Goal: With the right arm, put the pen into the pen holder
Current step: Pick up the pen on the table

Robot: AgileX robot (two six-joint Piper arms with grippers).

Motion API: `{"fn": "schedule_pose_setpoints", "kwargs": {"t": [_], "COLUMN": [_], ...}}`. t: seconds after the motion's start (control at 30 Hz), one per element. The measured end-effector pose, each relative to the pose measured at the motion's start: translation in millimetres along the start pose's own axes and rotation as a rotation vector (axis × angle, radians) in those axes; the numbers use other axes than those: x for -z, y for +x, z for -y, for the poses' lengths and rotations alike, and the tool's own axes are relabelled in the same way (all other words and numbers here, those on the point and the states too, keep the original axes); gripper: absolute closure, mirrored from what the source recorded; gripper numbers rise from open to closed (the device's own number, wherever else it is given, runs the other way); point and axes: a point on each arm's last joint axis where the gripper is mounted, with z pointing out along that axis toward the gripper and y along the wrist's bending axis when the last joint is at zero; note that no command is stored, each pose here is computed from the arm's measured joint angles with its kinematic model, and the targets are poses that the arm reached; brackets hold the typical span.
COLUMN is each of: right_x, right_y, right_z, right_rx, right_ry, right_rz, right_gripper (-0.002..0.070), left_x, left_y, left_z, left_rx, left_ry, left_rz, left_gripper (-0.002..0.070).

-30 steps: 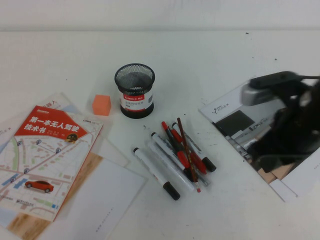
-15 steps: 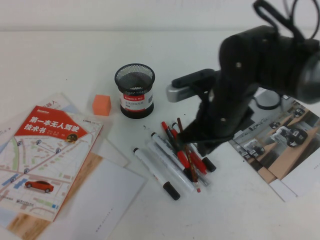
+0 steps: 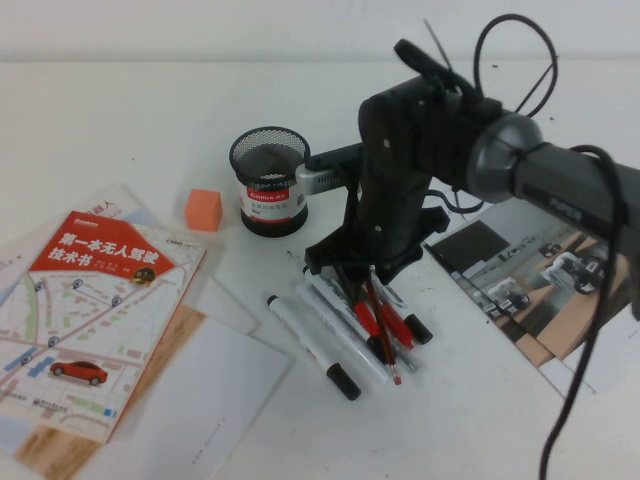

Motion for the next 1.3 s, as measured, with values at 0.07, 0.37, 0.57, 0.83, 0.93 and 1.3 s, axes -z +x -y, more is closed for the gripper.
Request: {"fn": "schedule_pose_setpoints", "kwargs": {"t": [0.07,0.37,0.57,0.83,0.93,1.3], "right_x": [-4.9,-10.9,-12.6,-28.8,-25.5,-4.9], "right_y": [-4.4,-10.8,-12.3,-11.5,-13.2,-21.2], "right_z": [0.0,5.2,12.0,11.8,11.4,10.3], "right_rx": [0.004,-0.008,-0.023,-0.024,-0.025,-0.021], "right_ry": [0.01,0.025,0.03,0.032,0.03,0.012], "right_rz": [-0.001,0.004,0.002,-0.032,-0.021,0.099], "right_gripper": [0.0398,0.0405,0.0408,0.043,0.0502,0.0646], "left_x": [0.0,0.0,0.0,0.0,0.0,0.0], "left_y": [0.0,0.0,0.0,0.0,0.0,0.0], "left_z": [0.0,0.0,0.0,0.0,0.0,0.0], "left_rx": [0.0,0.0,0.0,0.0,0.0,0.0], "left_ry": [0.0,0.0,0.0,0.0,0.0,0.0], "left_rz": [0.0,0.0,0.0,0.0,0.0,0.0], "left_gripper": [0.0676,0.0676,0.0676,0.0676,0.0676,0.0676]}}
